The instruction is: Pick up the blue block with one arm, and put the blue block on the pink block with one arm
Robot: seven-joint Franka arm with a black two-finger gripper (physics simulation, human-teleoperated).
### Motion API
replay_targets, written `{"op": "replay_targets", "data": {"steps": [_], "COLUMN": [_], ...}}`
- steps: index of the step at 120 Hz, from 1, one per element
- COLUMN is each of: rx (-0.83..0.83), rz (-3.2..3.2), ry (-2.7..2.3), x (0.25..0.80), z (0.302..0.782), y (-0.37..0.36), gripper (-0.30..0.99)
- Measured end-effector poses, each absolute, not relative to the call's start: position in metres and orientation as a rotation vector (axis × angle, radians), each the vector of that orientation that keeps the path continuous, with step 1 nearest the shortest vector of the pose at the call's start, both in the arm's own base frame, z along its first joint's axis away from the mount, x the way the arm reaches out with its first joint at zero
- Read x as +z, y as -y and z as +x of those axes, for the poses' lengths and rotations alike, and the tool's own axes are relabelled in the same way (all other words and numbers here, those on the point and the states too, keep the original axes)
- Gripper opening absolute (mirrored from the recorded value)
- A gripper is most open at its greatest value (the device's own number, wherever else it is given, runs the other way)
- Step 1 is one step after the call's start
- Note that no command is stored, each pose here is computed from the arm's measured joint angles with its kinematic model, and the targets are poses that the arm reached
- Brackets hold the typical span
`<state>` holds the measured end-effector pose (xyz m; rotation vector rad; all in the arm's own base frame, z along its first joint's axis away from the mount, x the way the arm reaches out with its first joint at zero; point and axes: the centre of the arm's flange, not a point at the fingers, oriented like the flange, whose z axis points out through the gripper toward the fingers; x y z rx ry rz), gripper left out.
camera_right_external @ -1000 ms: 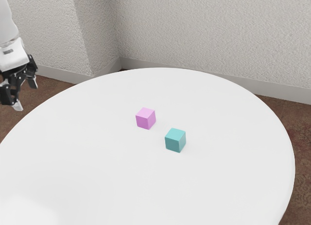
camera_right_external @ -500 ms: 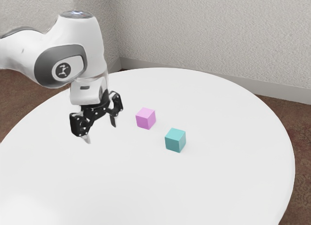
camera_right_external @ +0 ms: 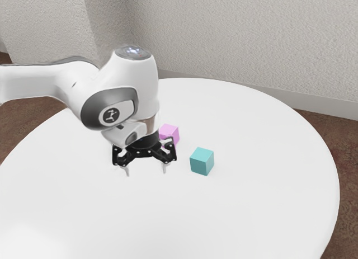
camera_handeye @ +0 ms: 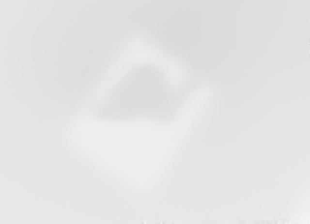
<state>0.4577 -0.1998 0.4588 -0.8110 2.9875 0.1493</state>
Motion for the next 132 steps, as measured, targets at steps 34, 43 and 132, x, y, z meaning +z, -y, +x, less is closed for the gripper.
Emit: {"op": "replay_targets", "data": {"steps": [34, 43, 132], "rx": [-0.005, -0.043, -0.087], "rz": [-0.300, -0.217, 0.095], "ry": [-3.100, -3.093, -2.978], "x": [0.425, 0.416, 0.351], "z": [0.484, 0.489, 0.643], "y": [0.239, 0.244, 0.182], "gripper": [0.69, 0.69, 0.69]}}
